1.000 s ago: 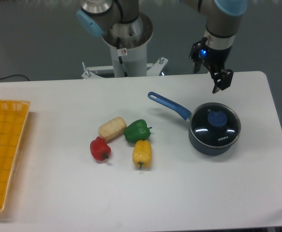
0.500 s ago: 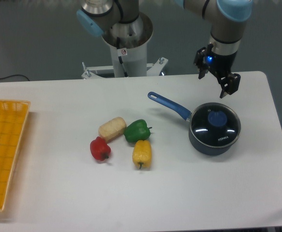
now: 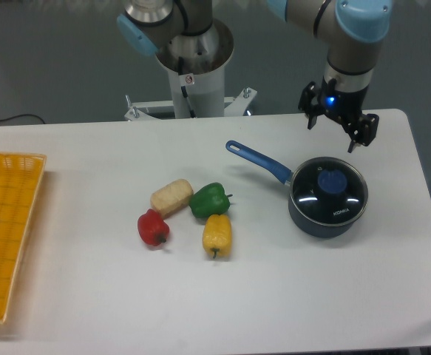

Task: Open the lid
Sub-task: 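Lower the open gripper around the blue lid knob, then close the gripper on the blue knob of the glass lid, then lift the glass lid off the pan and swing it toward the handle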

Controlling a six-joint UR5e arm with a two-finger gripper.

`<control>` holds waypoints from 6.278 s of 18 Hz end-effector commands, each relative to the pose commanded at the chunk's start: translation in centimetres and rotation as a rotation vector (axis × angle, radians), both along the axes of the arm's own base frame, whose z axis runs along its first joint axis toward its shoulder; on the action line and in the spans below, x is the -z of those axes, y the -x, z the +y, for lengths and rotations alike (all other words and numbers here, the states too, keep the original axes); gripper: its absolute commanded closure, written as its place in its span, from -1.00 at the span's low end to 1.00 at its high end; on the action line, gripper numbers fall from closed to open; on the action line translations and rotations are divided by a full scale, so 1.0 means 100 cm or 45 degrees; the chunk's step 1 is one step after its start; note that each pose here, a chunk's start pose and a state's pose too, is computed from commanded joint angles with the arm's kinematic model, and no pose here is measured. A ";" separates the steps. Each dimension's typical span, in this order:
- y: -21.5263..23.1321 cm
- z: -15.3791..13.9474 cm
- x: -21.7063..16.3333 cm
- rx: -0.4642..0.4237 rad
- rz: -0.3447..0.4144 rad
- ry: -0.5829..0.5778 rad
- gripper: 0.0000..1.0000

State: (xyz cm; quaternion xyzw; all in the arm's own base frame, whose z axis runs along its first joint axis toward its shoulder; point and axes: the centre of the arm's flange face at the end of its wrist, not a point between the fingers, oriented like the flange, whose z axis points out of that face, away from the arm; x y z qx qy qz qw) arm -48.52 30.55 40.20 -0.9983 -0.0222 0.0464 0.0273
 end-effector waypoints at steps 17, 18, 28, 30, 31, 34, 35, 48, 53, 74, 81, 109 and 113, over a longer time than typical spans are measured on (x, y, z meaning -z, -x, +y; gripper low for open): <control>0.022 0.032 0.019 -0.743 0.019 -0.211 -1.00; 0.021 0.032 0.020 -0.729 0.014 -0.204 -1.00; 0.033 0.043 0.067 -0.534 -0.004 -0.030 -1.00; 0.035 0.042 0.072 -0.479 -0.014 -0.014 -1.00; 0.036 0.041 0.075 -0.455 -0.018 -0.009 -1.00; 0.039 0.040 0.080 -0.455 -0.027 0.000 -1.00; 0.039 0.040 0.082 -0.456 -0.026 0.008 -1.00; 0.047 0.038 0.099 -0.451 -0.035 0.058 -1.00; 0.045 0.037 0.106 -0.451 -0.053 0.074 -1.00; 0.045 0.033 0.105 -0.412 -0.073 0.082 -0.54; 0.045 0.033 0.104 -0.410 -0.073 0.083 -0.36; 0.029 0.059 0.037 -0.101 -0.074 0.130 -0.34; 0.020 0.072 0.031 -0.023 -0.070 0.139 -0.34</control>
